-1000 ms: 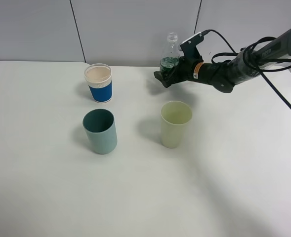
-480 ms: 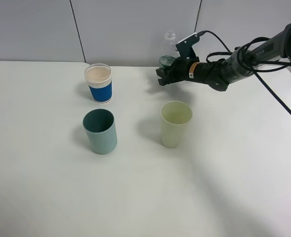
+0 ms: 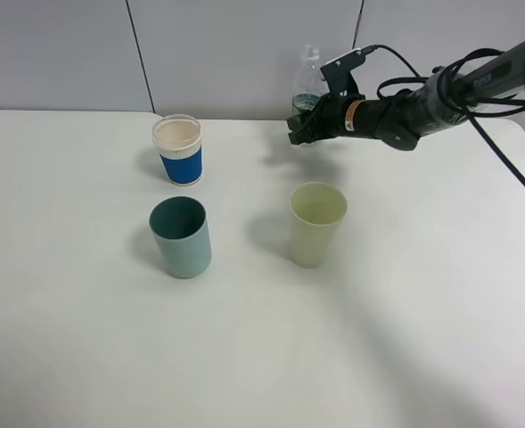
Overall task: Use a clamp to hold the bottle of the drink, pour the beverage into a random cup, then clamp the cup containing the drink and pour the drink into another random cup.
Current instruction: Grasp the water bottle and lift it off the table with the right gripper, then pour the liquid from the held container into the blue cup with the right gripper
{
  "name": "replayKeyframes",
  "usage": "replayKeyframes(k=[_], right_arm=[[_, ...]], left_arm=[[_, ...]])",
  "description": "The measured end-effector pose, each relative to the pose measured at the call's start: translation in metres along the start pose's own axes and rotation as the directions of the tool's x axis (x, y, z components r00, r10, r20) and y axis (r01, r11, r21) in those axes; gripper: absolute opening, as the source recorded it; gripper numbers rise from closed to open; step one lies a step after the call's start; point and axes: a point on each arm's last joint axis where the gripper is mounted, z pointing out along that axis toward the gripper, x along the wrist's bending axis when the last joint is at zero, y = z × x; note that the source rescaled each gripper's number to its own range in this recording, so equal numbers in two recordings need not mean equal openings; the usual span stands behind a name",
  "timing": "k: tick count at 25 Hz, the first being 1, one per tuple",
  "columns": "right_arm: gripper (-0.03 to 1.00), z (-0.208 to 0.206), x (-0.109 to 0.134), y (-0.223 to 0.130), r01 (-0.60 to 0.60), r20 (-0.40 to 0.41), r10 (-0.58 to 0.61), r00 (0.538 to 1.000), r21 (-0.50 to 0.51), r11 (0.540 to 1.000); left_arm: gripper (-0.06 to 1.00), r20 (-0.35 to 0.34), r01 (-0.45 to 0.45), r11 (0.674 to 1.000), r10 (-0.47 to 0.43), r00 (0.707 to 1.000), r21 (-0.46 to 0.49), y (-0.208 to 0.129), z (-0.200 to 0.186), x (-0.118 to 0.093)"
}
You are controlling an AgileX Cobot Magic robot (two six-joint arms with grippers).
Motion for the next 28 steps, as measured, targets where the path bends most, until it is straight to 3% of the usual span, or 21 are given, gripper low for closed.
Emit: replayKeyframes(k=[15, 20, 28], right_arm=[[0.01, -0.039, 0.039, 0.102, 0.049, -0.1, -0.066, 0.993, -0.163, 0.985], [0.01, -0.043, 0.063, 0.119, 0.09, -0.112, -0.11, 0.988, -0.173, 0.981], [0.01, -0.039, 0.1, 0.125, 0.257, -0.082, -0.269, 0.96, -0.127, 0.958]], left_arm=[[1.0, 0.0, 0.0, 1.0, 0.0, 1.0, 0.0, 0.0, 0.0, 0.0], [1.0, 0.0, 0.0, 1.0, 0.0, 1.0, 0.0, 0.0, 0.0, 0.0], [1.0, 0.0, 0.0, 1.0, 0.0, 1.0, 0.0, 0.0, 0.0, 0.0]])
